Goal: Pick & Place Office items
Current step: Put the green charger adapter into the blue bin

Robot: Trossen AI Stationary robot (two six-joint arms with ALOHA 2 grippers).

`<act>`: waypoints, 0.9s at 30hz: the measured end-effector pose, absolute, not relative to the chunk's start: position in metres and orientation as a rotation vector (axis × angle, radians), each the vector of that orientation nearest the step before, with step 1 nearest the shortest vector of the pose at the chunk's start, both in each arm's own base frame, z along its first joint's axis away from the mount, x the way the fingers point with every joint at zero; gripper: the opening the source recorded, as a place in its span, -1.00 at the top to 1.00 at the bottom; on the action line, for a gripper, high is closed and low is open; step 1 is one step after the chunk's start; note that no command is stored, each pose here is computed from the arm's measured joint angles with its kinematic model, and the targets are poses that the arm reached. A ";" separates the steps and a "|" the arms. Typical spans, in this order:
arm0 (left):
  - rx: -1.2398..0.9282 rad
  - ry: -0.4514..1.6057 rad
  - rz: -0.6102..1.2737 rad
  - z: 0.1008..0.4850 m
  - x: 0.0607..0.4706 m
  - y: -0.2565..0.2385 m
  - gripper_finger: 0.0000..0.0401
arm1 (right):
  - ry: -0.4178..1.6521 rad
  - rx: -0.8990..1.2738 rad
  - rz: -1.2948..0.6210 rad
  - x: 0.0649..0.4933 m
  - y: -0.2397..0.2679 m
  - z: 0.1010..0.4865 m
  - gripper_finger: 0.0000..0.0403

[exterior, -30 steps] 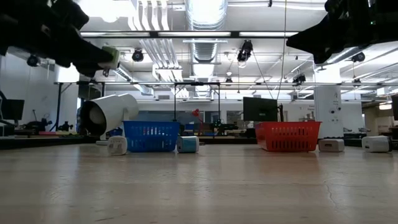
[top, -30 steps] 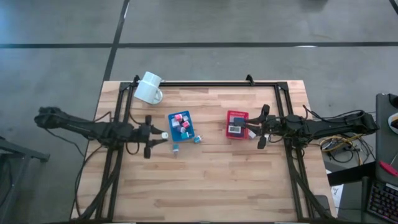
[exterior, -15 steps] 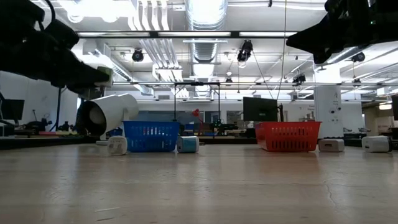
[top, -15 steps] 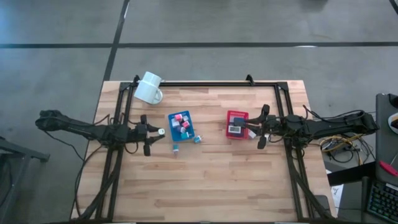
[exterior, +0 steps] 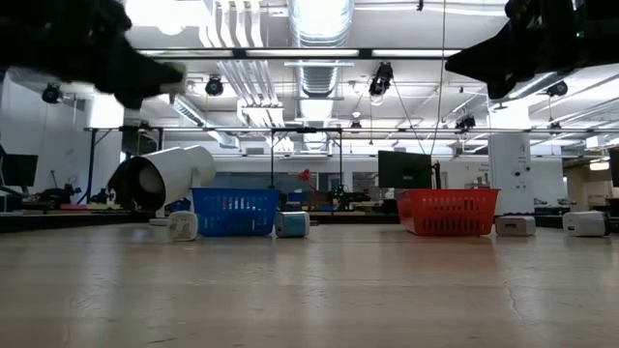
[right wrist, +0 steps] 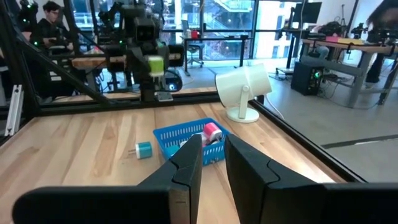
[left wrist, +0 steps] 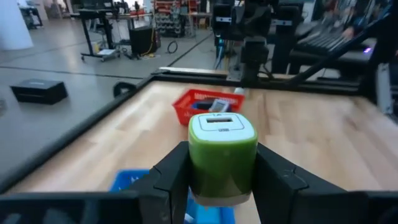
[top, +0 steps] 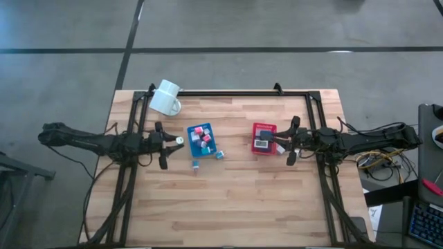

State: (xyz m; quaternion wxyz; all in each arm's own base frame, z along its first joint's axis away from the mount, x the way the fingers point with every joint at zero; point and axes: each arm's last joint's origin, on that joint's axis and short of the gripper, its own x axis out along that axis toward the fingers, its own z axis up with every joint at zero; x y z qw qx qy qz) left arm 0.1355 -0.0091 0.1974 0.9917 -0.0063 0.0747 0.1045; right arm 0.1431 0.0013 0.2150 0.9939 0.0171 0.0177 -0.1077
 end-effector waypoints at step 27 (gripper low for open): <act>0.012 0.849 0.336 0.169 0.248 0.048 0.32 | -0.008 0.001 -0.215 0.143 0.001 0.220 0.69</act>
